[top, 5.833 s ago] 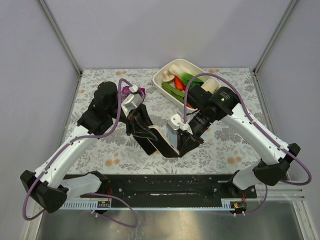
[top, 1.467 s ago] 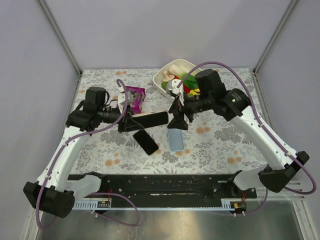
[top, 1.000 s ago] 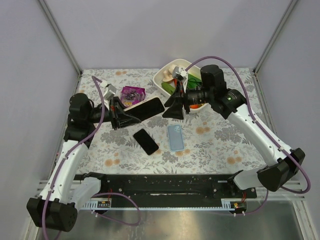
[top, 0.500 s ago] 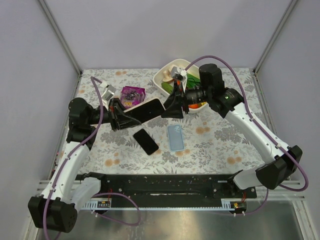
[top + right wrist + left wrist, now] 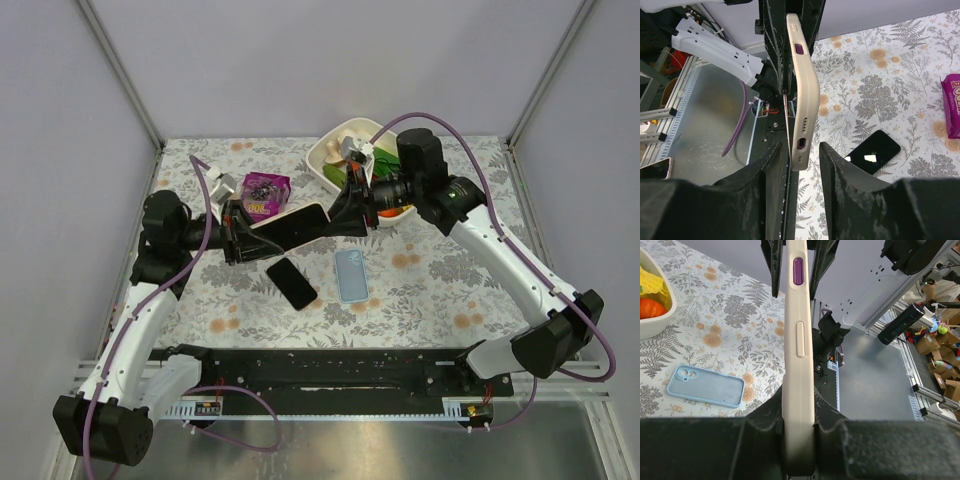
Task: Take the phone out of the phone case
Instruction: Remove the phone case from the phone.
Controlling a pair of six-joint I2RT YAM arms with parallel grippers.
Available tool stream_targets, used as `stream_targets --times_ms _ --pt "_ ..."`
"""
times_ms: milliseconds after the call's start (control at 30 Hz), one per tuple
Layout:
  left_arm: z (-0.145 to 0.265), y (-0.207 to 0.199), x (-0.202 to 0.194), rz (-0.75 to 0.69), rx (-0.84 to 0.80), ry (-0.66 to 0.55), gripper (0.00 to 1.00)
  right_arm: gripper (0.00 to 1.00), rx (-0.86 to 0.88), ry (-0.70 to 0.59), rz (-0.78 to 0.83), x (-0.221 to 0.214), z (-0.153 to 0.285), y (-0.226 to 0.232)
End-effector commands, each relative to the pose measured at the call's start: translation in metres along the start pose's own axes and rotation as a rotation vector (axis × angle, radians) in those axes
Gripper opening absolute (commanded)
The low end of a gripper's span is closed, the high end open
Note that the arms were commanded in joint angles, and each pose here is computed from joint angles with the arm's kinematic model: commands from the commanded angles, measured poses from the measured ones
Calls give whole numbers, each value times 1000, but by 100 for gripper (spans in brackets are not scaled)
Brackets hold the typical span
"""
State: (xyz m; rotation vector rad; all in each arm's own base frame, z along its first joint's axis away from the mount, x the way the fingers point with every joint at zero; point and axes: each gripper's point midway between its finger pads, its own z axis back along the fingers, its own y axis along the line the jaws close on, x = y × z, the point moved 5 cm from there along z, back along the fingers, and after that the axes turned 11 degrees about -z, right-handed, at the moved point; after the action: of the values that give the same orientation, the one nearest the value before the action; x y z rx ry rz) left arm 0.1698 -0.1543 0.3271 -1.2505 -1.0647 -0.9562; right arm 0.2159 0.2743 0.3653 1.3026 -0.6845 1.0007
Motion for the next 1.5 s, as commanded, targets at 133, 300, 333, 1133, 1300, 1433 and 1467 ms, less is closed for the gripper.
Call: stream_targets --times_ms 133,300,333,1133,1300,1433,1467 --pt "0 -10 30 -135 -13 -65 0 41 60 17 59 -6 5 10" --pt "-1 -9 27 -131 -15 -58 0 39 66 19 73 -7 6 13" --pt "-1 -8 26 -138 -14 -54 0 39 61 17 74 -6 7 14" --pt "0 -14 13 -124 -59 -13 0 0 149 23 104 0 8 25" --pt "-2 -27 0 -118 -176 19 0 0 305 40 133 -4 10 47" --pt "-4 -36 -4 -112 -218 40 0 0 351 84 186 -12 3 60" --pt "-5 -38 -2 -120 -222 43 0 0 351 111 171 -16 3 66"
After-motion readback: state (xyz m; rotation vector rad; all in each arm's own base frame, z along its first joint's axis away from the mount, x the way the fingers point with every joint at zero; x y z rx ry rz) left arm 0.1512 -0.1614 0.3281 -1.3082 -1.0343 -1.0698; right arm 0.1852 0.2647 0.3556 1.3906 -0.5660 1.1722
